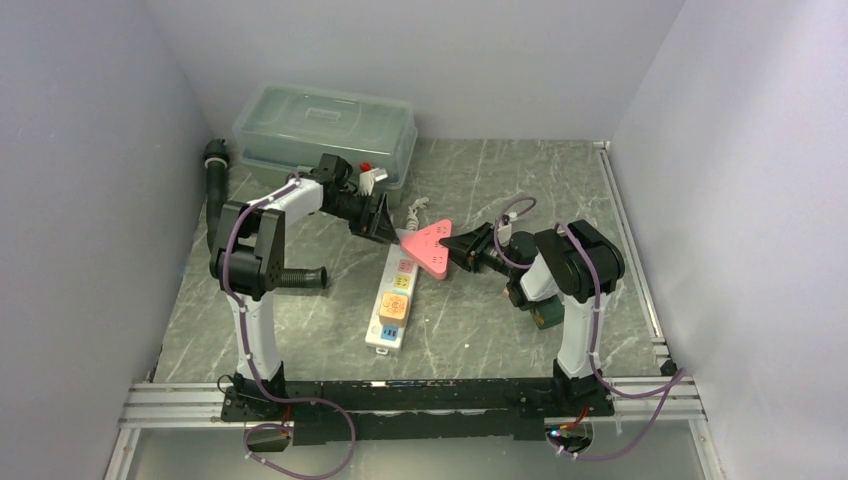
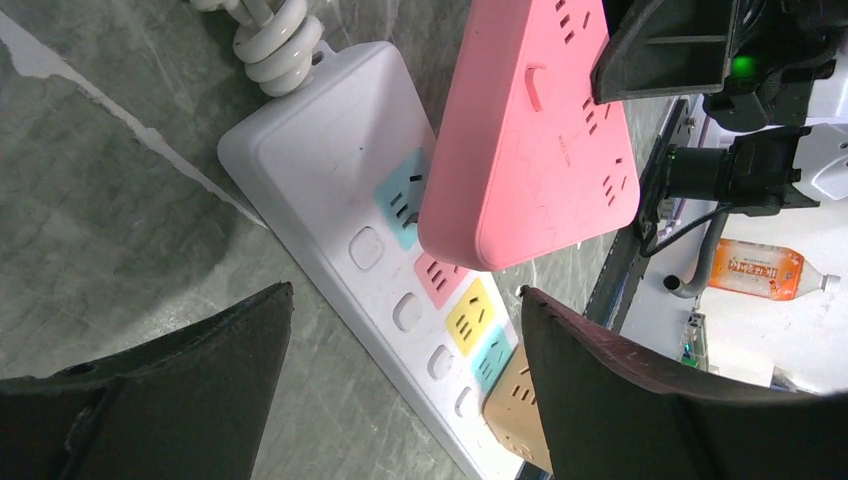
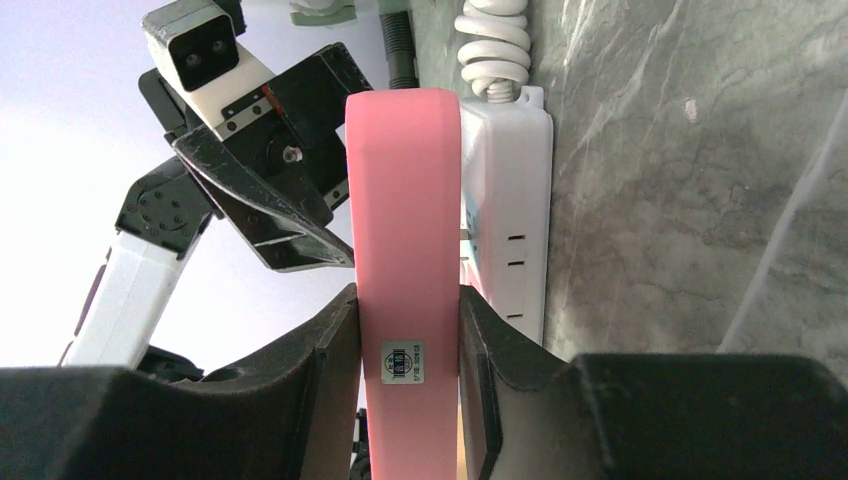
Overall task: Insert the plug
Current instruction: Adjust the socket at the center of the board.
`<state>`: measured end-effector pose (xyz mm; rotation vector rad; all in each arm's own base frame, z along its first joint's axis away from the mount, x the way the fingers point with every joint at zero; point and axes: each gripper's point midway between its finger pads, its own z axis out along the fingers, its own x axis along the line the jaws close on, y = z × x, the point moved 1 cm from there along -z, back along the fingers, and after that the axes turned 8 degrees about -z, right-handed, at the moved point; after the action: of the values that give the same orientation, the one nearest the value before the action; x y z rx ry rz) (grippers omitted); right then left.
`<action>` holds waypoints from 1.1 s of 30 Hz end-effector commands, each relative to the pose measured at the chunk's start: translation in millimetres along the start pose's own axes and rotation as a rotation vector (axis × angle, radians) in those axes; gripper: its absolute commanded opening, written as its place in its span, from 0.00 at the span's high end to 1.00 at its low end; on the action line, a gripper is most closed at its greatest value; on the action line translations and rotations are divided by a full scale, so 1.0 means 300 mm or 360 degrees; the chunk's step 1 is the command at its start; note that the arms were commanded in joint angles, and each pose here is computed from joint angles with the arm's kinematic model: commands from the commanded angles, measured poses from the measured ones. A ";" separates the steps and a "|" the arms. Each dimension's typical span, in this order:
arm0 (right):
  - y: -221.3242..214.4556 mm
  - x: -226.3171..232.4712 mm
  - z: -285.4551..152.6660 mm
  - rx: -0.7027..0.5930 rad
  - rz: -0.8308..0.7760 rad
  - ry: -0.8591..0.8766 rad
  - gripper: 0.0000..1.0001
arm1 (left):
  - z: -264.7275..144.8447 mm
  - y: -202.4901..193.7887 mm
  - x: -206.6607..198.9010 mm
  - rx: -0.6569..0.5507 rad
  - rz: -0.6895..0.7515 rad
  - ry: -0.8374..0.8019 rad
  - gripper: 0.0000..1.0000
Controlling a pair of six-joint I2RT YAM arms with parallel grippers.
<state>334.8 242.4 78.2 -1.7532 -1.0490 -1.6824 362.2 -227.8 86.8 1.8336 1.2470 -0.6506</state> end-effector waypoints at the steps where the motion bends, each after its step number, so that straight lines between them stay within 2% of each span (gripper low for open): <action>1: 0.060 0.071 0.010 -0.0120 -0.0120 0.0115 0.99 | 0.019 0.020 0.005 -0.0022 0.0030 0.0002 0.12; 13: 0.083 0.054 0.003 -0.0211 -0.0099 0.0063 1.00 | 0.054 0.021 0.032 -0.0021 0.0030 0.0045 0.12; 21: 0.056 0.135 -0.028 -0.0165 -0.0153 0.0197 1.00 | 0.060 -0.003 -0.043 -0.0033 -0.0143 -0.0164 0.12; 28: 0.044 0.180 -0.057 -0.0174 -0.0215 0.0235 1.00 | 0.023 0.019 -0.063 -0.0099 -0.0207 -0.0167 0.10; 33: 0.059 0.176 -0.060 -0.0225 -0.0236 0.0223 1.00 | 0.032 -0.028 -0.070 -0.0089 -0.0319 -0.0204 0.11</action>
<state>329.0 230.3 98.8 -1.7672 -1.0451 -1.7977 351.1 -242.6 75.7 1.6671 1.3801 -0.8067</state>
